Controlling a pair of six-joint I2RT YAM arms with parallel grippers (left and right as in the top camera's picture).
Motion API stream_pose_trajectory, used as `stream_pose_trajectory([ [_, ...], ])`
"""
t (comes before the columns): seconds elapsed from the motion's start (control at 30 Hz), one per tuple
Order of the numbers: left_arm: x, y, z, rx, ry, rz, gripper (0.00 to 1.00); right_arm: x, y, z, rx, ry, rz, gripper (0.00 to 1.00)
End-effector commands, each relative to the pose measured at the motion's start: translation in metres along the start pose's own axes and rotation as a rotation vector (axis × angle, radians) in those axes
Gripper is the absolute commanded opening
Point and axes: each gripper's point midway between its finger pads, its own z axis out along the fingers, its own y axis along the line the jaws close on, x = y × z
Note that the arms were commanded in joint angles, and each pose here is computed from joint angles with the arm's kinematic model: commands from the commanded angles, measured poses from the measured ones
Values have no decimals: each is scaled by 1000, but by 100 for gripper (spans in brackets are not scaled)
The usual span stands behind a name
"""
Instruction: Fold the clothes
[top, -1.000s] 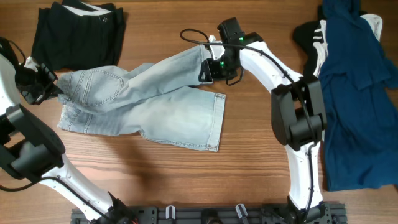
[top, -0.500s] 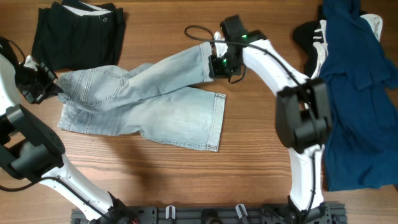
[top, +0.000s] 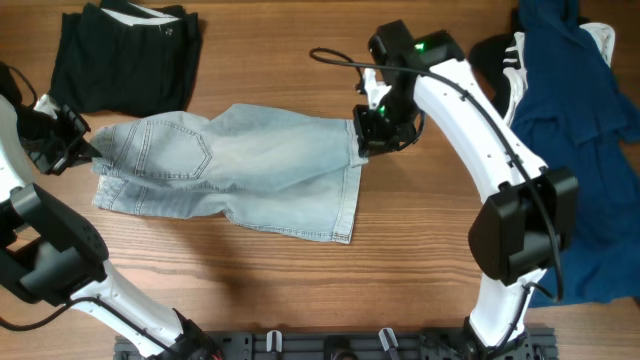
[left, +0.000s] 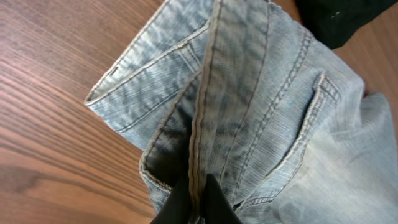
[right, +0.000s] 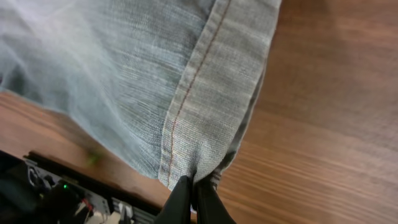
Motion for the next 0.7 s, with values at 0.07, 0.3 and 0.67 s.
stream_pose_trajectory([
  [0.07,7,36,-9,-195,-10,-75,4,24,14,-48,-1,-93,-23,5],
  [0.3,10,43,-10,-213,5,-89,4,56,8,-34,61,1,-39,4],
  [0.67,5,50,-8,-227,-6,-98,100,50,21,29,36,-17,-97,32],
])
